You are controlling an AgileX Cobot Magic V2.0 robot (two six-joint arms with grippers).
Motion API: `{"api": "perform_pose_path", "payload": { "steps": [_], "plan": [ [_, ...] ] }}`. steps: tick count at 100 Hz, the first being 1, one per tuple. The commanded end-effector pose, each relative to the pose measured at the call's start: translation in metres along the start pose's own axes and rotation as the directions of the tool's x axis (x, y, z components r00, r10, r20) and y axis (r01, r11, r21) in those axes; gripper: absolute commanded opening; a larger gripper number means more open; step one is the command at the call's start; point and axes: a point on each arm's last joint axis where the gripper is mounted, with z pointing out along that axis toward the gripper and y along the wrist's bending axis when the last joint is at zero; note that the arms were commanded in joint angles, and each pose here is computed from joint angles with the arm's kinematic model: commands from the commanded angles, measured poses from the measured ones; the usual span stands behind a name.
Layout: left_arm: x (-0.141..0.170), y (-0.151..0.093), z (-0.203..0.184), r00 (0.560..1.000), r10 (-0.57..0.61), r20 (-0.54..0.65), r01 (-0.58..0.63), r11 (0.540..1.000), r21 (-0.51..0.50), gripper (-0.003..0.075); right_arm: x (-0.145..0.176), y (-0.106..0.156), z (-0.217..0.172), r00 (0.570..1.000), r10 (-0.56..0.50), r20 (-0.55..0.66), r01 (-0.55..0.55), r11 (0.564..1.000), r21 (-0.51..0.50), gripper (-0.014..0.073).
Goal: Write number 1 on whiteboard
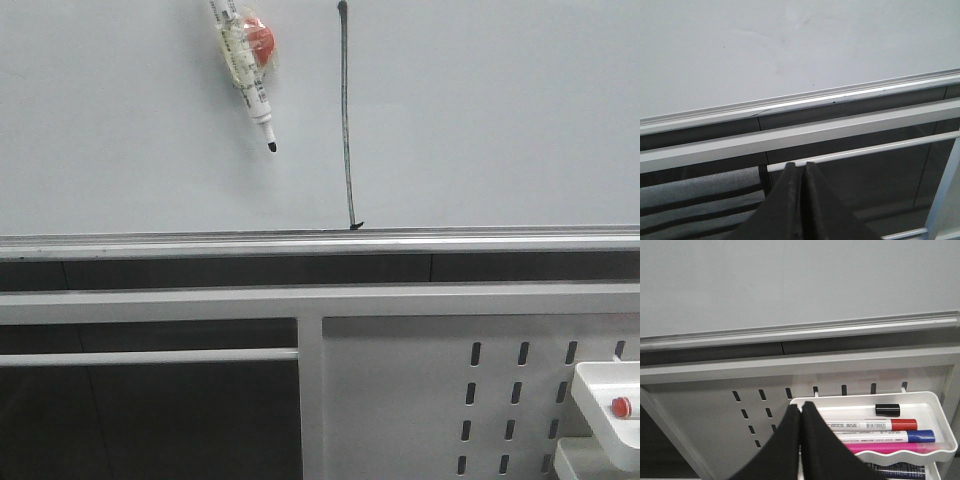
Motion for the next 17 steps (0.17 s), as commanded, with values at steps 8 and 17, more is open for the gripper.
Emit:
{"api": "perform_pose_path", "payload": {
  "steps": [8,17],
  "plan": [
    [0.0056,0.0,0.0022,0.999,-0.02,0.039,0.02,1.0,-0.006,-0.002,0.0004,0.0004,-0.0003,0.999,-0.01,0.043,0.01,1.0,-0.008,-0.005],
    [0.0056,0.0,0.0022,0.999,-0.02,0.039,0.02,1.0,-0.006,-0.002,0.0004,0.0004,-0.0003,0.999,-0.01,0.043,0.01,1.0,-0.008,-0.005]
  ]
}}
